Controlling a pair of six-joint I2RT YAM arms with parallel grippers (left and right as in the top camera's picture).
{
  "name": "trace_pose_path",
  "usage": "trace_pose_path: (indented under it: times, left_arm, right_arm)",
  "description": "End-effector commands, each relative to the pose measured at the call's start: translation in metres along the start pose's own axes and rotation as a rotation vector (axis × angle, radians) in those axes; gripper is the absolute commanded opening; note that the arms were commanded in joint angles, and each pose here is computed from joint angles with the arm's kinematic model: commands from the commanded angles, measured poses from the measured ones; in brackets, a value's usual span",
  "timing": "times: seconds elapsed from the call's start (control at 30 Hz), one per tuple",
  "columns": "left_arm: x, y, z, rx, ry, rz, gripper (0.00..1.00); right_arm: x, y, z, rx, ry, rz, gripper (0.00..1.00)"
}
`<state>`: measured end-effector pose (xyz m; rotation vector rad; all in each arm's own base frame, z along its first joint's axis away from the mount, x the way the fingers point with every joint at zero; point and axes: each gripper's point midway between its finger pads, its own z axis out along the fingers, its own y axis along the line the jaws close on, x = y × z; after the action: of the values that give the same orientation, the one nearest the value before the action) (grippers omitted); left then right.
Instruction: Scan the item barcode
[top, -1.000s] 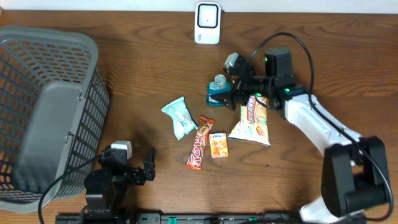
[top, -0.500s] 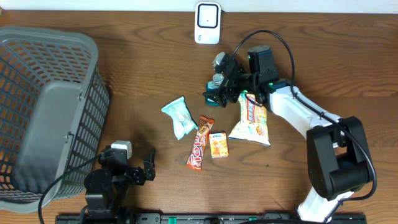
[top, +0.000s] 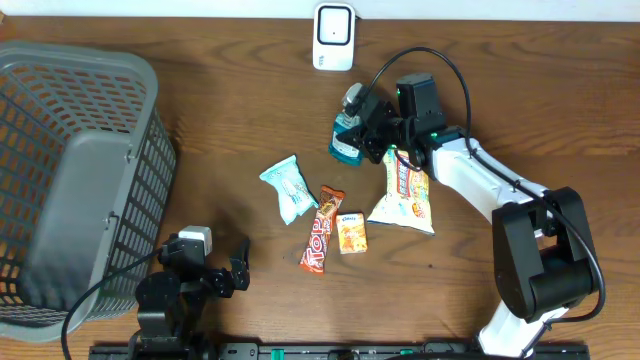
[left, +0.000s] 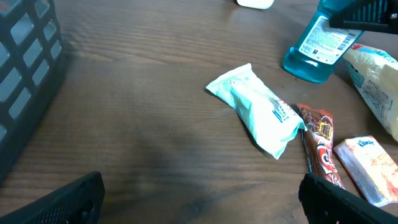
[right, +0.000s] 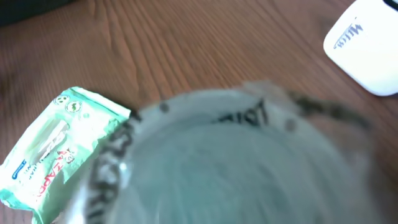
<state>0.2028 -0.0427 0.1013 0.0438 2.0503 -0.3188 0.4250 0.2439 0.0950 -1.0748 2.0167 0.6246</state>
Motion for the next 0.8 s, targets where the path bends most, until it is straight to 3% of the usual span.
trace_pose_path:
  times: [0.0, 0.03, 0.27, 0.43, 0.6, 0.77]
  left_arm:
    - [0.007, 0.000, 0.002, 0.007, 0.021, 0.003, 1.00]
    - [0.007, 0.000, 0.002, 0.007, 0.021, 0.003, 1.00]
    - [0.007, 0.000, 0.002, 0.007, 0.021, 0.003, 1.00]
    - [0.007, 0.000, 0.002, 0.007, 0.021, 0.003, 1.00]
    - [0.007, 0.000, 0.002, 0.007, 0.021, 0.003, 1.00]
    - [0.007, 0.000, 0.002, 0.007, 0.021, 0.003, 1.00]
  right_arm:
    - [-0.024, -0.002, -0.005, 0.007, -0.038, 0.020, 0.05]
    - [-0.029, -0.003, -0.008, 0.009, -0.042, 0.024, 0.01]
    - [-0.056, 0.007, -0.042, 0.017, -0.062, 0.052, 0.01]
    - [-0.077, 0.026, -0.084, 0.022, -0.084, 0.198, 0.01]
    - [-0.118, 0.047, -0.132, 0.009, -0.204, 0.262, 0.01]
    - [-0.123, 0.066, -0.157, 0.000, -0.211, 0.272, 0.01]
